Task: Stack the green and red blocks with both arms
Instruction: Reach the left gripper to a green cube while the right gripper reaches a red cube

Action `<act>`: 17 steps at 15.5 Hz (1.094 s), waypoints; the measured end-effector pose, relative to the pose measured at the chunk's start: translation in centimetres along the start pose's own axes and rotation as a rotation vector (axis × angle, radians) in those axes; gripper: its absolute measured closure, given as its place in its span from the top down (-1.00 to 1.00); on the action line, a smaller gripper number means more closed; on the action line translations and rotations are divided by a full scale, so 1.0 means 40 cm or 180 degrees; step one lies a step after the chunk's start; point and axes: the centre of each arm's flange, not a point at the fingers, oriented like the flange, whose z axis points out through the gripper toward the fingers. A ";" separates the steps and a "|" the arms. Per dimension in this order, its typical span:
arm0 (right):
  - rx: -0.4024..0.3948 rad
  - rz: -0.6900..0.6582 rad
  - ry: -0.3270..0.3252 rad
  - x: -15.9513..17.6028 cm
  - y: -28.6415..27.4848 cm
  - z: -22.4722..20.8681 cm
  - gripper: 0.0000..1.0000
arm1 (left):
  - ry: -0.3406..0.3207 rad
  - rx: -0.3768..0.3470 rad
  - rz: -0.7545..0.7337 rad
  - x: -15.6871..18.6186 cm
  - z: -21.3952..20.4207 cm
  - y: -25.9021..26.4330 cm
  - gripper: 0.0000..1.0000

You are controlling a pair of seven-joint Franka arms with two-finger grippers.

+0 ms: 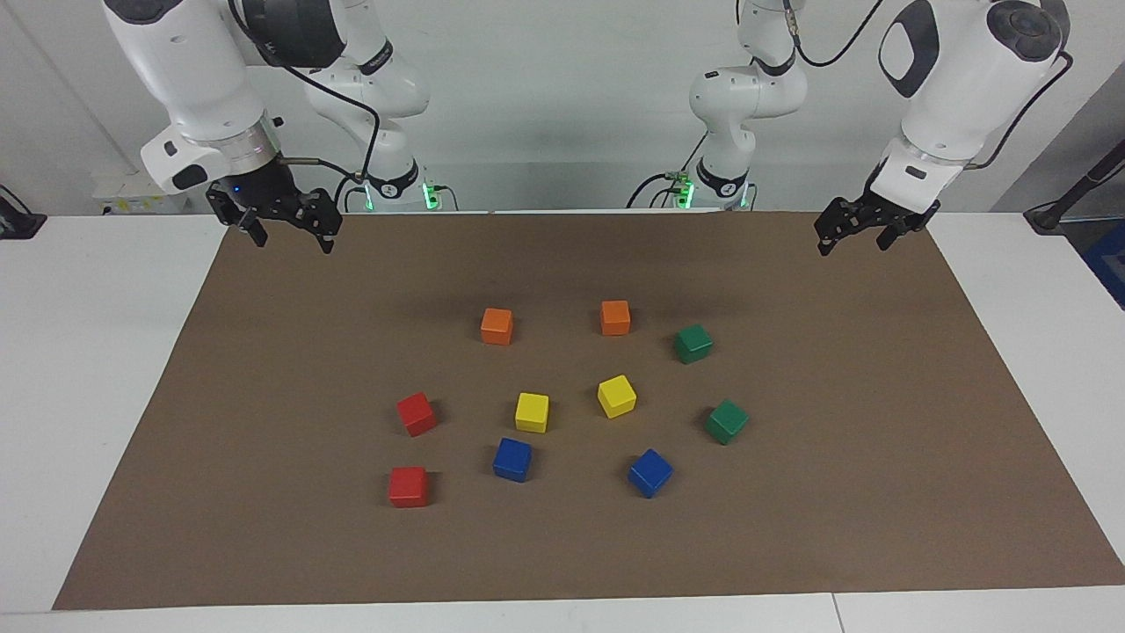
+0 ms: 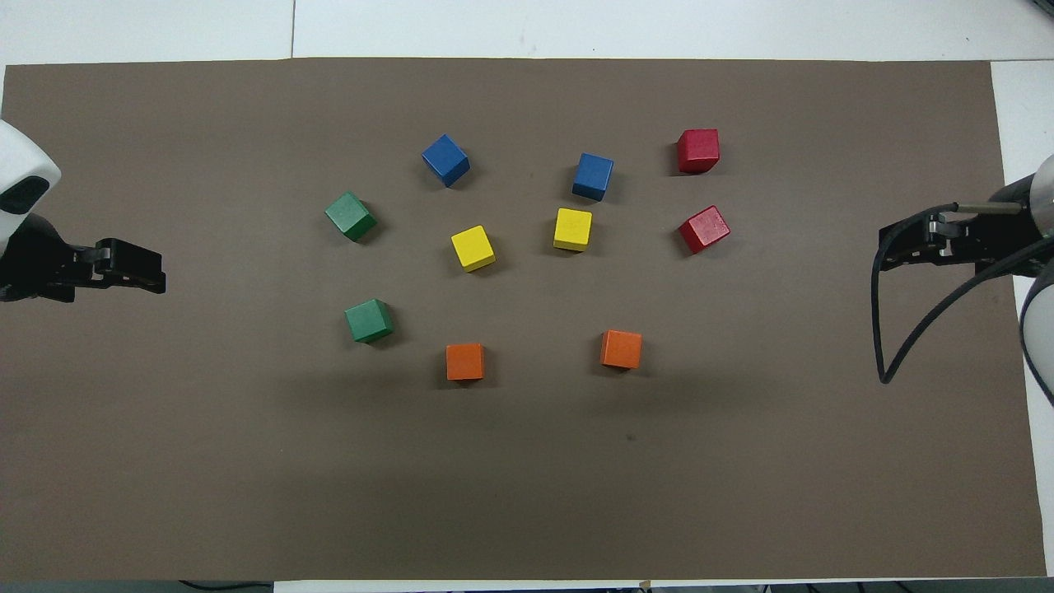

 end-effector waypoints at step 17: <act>0.0036 -0.0863 0.0222 0.092 -0.143 0.269 1.00 | 0.0111 -0.0029 -0.0122 0.021 0.038 0.024 1.00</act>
